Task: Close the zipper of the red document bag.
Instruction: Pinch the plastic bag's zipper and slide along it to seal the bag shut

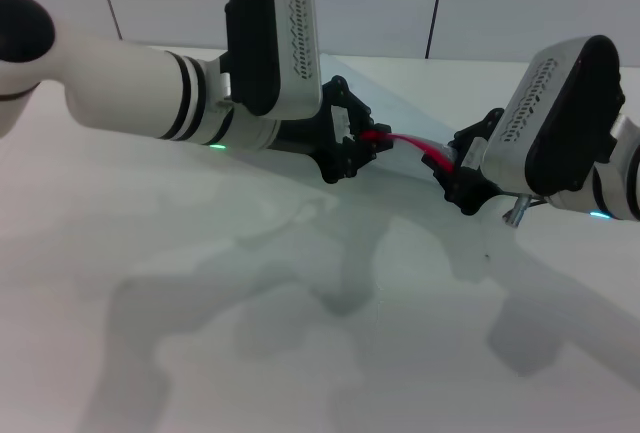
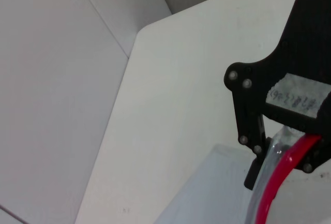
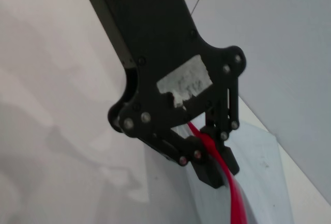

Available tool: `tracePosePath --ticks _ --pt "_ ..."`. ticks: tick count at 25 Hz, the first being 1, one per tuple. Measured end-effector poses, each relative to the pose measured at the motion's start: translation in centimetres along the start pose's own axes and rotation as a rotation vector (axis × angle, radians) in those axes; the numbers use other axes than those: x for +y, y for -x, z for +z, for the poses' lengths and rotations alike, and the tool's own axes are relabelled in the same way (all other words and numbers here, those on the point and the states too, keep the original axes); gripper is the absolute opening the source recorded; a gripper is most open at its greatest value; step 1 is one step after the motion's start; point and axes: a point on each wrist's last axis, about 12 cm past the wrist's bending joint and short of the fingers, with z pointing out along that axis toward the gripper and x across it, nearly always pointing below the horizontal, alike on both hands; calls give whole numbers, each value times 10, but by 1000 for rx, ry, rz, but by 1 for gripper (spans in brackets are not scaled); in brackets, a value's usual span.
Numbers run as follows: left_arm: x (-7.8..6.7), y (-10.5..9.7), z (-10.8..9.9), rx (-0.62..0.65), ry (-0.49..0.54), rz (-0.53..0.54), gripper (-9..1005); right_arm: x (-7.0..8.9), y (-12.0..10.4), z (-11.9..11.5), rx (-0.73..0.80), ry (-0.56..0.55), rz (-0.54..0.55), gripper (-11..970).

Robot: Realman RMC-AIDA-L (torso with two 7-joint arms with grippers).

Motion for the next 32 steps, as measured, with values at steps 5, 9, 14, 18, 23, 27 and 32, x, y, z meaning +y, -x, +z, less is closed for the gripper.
tracePosePath --ticks 5,9,14,18,23,27,32 --pt "-2 -7 -6 0 23 -25 88 -2 0 -1 -1 -8 2 74" --pt "-4 -16 -10 17 44 -50 89 -4 0 -3 -6 -17 4 76" --pt "-8 -26 -12 36 65 -76 88 -6 0 -4 -6 -25 11 79" --pt "-15 -46 -18 78 103 -132 87 -10 -2 -8 -8 -42 25 81" --pt "-21 -72 -33 112 172 -230 86 -19 -7 -18 -20 -86 55 84" --pt "-23 -89 -47 122 227 -302 86 -27 -14 -29 -22 -132 91 86" --pt "-25 -100 -61 127 274 -347 85 -36 -22 -40 -23 -179 118 89"
